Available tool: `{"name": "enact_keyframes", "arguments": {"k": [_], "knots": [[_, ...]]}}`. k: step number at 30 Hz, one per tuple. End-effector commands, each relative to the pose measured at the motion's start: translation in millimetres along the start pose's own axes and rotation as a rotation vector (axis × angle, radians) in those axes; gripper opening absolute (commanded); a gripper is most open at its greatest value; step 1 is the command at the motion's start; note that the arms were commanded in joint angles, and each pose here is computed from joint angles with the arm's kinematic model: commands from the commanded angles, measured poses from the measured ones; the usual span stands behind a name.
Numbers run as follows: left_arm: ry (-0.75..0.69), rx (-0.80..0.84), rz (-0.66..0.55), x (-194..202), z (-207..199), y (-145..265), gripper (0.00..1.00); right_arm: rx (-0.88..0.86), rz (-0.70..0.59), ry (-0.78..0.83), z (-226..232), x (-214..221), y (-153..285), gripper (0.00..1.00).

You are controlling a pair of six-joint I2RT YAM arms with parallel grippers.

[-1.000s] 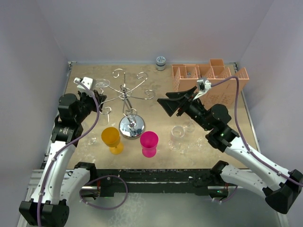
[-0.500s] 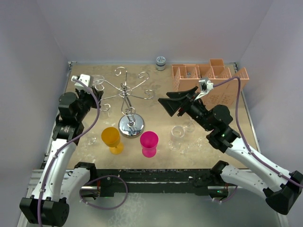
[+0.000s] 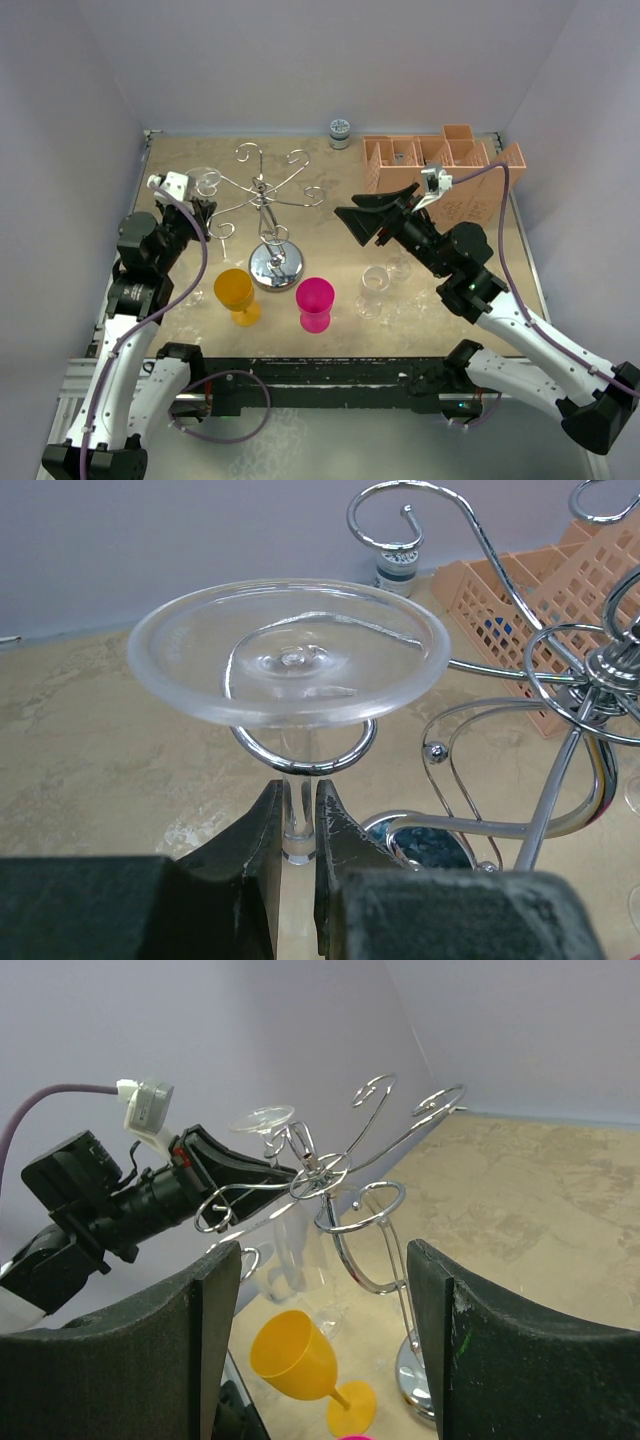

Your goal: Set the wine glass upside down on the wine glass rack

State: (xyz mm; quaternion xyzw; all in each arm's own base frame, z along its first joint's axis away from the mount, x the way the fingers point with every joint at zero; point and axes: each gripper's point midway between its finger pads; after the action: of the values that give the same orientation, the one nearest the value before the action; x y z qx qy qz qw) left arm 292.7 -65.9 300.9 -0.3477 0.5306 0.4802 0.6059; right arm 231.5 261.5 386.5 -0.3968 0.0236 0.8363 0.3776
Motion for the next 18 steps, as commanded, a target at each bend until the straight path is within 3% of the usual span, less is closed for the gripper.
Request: {"name": "enact_keyframes", "arguments": {"k": [1, 8, 18], "knots": [[-0.037, 0.023, -0.010, 1.5, -2.5, -1.4, 0.01, -0.061, -0.083, 0.006, 24.3, -26.6, -2.0, 0.69], [-0.023, 0.039, 0.018, 11.1, -6.6, -1.0, 0.05, -0.057, -0.092, -0.004, 20.0, -24.4, -2.1, 0.69], [-0.008, -0.019, 0.035, 12.3, 0.5, 11.8, 0.30, -0.036, -0.086, -0.007, 13.3, -20.7, -4.5, 0.69]]}}
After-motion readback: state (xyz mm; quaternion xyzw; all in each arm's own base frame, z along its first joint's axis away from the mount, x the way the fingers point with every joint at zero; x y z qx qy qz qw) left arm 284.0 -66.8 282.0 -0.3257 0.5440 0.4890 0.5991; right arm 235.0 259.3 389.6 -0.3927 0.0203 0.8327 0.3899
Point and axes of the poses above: each gripper's point midway between its finger pads, its own y axis back along the fingers, its own z axis along the line the jaws close on, x = y × z, and after that the axes turned 14 degrees about -y, right-handed
